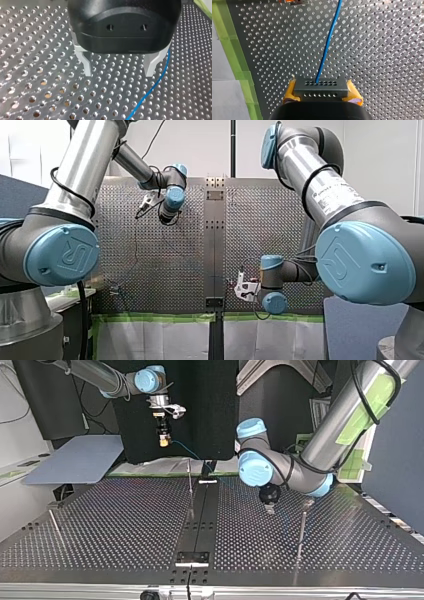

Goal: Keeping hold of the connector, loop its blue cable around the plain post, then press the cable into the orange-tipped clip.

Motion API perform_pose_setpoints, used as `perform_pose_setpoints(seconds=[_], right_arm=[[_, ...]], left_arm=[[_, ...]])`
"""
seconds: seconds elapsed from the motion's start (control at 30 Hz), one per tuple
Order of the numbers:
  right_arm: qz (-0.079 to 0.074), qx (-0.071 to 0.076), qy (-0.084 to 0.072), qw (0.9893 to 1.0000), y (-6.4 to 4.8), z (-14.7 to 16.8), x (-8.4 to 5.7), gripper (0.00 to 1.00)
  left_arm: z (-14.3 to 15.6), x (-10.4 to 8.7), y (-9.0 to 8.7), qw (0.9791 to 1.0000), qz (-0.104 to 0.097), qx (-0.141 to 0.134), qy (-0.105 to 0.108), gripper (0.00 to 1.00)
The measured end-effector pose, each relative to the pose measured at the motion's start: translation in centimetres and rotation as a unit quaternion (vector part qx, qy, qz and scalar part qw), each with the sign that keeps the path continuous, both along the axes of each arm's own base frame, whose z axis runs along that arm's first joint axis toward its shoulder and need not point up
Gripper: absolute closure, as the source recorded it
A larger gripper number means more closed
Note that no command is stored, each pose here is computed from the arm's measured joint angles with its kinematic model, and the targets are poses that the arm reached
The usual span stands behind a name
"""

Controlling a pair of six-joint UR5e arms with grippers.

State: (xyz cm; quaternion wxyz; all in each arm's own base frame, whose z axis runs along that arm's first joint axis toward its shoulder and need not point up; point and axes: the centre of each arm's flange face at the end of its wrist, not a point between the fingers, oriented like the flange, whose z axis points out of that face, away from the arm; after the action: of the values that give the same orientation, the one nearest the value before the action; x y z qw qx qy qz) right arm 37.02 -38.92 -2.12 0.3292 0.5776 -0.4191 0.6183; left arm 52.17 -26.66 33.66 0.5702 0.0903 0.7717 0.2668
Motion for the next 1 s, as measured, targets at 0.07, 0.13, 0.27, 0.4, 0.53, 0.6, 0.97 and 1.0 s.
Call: perform_pose_setpoints(seconds=[0.07,0.13,0.27,0.4,0.53,0.6,0.97,1.0], right_arm=[[0.0,0.0,0.0,1.0,0.0,0.0,0.0,1.0],[0.0,0.0,0.0,1.0,0.0,0.0,0.0,1.0],[0.0,0.0,-0.001,1.0,0.0,0.0,0.0,1.0],[0.0,0.0,-0.002,1.0,0.0,0.0,0.0,1.0],[0.0,0.0,-0.003,1.0,0.0,0.0,0.0,1.0],[0.001,0.0,-0.003,1.0,0.0,0.0,0.0,1.0],[0.003,0.0,-0.004,1.0,-0.1,0.0,0.0,1.0],[0.002,0.0,-0.004,1.0,-0.1,0.0,0.0,1.0]], left_arm=[[0.1,0.0,0.1,1.0,0.006,0.007,-0.001,0.0],[0.2,0.0,0.2,0.9999,0.011,0.012,-0.001,0.0],[0.5,-0.1,0.2,0.9996,0.021,0.021,-0.001,0.0],[0.2,0.2,0.1,0.9996,0.019,0.021,-0.002,0.0],[-0.7,0.3,-0.2,0.9995,0.018,0.025,0.003,0.0],[-0.7,0.2,-0.5,0.9994,0.02,0.028,0.002,0.0],[4.1,-1.2,-0.6,0.9972,0.041,-0.004,-0.063,0.0],[4.6,-1.4,-0.5,0.9968,0.043,-0.005,-0.067,0.0]])
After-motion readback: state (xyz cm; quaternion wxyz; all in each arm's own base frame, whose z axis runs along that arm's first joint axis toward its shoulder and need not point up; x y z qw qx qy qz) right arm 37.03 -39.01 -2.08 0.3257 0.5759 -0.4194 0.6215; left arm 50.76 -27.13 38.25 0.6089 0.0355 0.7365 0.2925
